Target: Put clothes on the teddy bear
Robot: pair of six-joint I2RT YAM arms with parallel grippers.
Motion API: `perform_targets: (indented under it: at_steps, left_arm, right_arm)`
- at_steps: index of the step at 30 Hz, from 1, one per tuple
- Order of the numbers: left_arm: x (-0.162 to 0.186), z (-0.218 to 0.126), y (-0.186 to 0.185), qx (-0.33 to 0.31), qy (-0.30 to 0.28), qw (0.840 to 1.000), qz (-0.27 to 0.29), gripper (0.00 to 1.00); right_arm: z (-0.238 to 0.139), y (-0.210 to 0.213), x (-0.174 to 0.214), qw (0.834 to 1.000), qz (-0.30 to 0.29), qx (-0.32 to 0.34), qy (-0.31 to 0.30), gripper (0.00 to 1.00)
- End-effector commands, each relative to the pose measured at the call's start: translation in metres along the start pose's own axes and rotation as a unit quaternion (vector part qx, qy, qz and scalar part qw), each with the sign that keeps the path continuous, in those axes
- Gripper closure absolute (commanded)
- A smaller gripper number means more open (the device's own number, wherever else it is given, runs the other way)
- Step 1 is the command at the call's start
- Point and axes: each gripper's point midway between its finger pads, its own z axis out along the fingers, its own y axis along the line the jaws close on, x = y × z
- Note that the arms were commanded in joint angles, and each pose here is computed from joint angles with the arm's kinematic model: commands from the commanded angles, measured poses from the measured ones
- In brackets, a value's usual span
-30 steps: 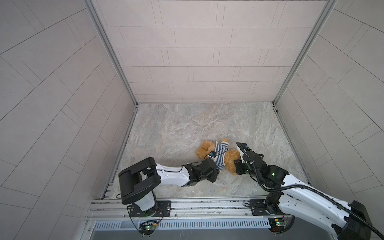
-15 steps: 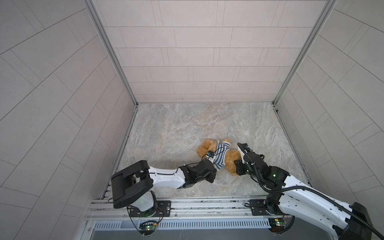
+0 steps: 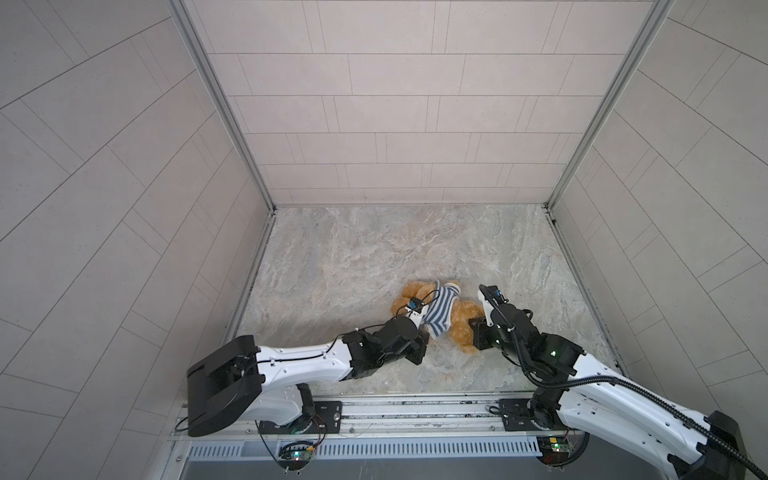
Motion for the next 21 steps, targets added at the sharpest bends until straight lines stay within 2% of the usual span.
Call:
perform_targets:
  at_steps: [1,4,6,10,14,21]
  left_arm:
    - [-0.002,-0.011,-0.002,0.001,0.003,1.0,0.02,1.0]
    - [-0.009,-0.022,-0.009,0.014,0.004,1.0,0.025,1.0]
    - [-0.018,-0.033,-0.015,0.023,-0.002,0.999,0.027,1.0]
    - [-0.041,-0.057,-0.024,0.027,-0.013,0.999,0.029,1.0]
    - [-0.065,-0.077,-0.034,0.034,-0.019,0.999,0.022,1.0]
    - [-0.096,-0.094,-0.045,0.06,-0.009,0.998,-0.026,1.0]
  right_arm:
    - [-0.002,-0.006,-0.002,1.0,0.006,0.015,-0.008,0.92]
    - [-0.006,-0.002,-0.008,1.0,0.002,0.007,-0.014,0.79]
    - [-0.013,0.002,-0.016,1.0,-0.004,-0.003,-0.028,0.74]
    - [-0.036,0.012,-0.037,0.996,-0.015,-0.036,-0.081,0.63]
    - [-0.059,0.014,-0.05,0.991,-0.03,-0.05,-0.117,0.56]
    - [-0.076,0.021,-0.05,0.987,-0.049,-0.084,-0.13,0.51]
